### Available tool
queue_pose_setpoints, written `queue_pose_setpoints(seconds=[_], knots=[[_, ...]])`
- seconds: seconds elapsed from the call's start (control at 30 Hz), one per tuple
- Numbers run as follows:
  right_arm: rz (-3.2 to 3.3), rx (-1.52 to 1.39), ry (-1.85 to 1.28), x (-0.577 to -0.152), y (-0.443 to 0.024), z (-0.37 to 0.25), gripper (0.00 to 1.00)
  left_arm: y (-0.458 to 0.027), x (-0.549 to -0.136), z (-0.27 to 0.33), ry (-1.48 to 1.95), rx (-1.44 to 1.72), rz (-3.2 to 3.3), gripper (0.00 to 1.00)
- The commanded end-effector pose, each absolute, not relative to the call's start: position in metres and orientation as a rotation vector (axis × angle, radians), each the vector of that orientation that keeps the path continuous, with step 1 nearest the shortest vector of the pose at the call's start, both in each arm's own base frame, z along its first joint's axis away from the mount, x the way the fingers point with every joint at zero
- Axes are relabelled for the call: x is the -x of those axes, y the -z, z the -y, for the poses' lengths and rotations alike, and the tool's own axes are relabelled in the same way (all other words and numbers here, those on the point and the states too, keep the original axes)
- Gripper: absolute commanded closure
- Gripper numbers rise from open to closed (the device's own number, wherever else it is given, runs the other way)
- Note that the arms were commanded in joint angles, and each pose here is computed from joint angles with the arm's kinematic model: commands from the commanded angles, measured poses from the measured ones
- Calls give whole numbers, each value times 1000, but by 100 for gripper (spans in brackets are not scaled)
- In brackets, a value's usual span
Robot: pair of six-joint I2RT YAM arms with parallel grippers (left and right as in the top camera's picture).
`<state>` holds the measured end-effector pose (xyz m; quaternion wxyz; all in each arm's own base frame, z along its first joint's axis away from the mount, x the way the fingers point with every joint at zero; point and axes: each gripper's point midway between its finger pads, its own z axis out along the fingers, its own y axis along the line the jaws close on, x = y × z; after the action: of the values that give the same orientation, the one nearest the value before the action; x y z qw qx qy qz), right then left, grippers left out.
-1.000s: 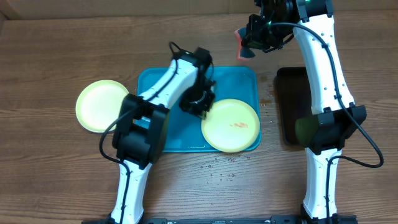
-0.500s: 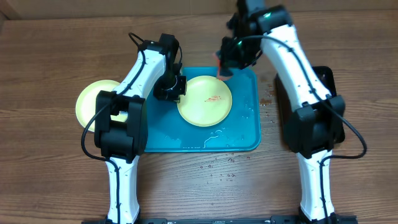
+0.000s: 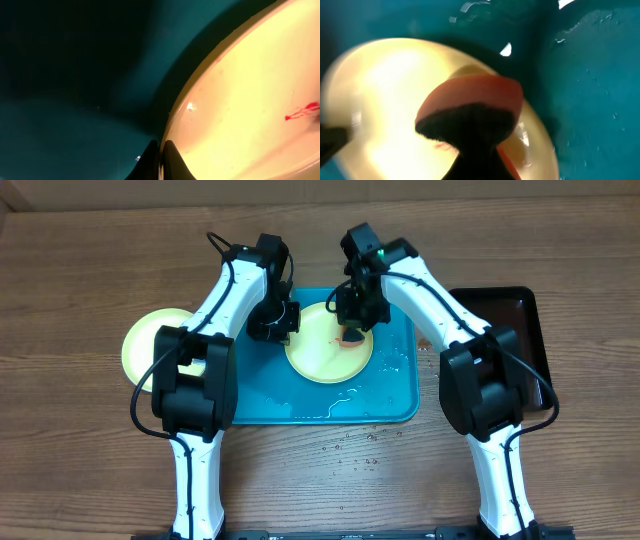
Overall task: Clean dirty plates on tray and stack at the side
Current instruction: 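Scrub front yellow plate with sponge while left gripper holds rim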
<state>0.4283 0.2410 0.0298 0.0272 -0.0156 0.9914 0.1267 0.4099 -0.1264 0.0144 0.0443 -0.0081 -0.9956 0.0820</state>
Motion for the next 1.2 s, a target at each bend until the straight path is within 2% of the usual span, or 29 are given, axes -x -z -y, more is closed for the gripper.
queue_pose_setpoints(seconds=[0.0,0.17,0.37,0.73,0.93,1.17], knots=[[-3060,16,-339,-423,-21,-232,96,-22,-415,112,-192,45,3068,95],[-3068,-17,-357,-421,-14,-233,96,-31,-414,122,-284,106,3057,96],[-3041,58,-603,-417,-23,-272,96,-39,-411,148,-527,236,3013,96],[-3051,243,-709,-376,-23,-336,96,-40,-413,152,-565,239,3015,96],[-3077,187,-642,-381,-20,-319,96,-40,-414,151,-564,237,3018,96],[-3122,-20,-484,-405,-13,-254,96,-39,-415,144,-532,225,3026,96]])
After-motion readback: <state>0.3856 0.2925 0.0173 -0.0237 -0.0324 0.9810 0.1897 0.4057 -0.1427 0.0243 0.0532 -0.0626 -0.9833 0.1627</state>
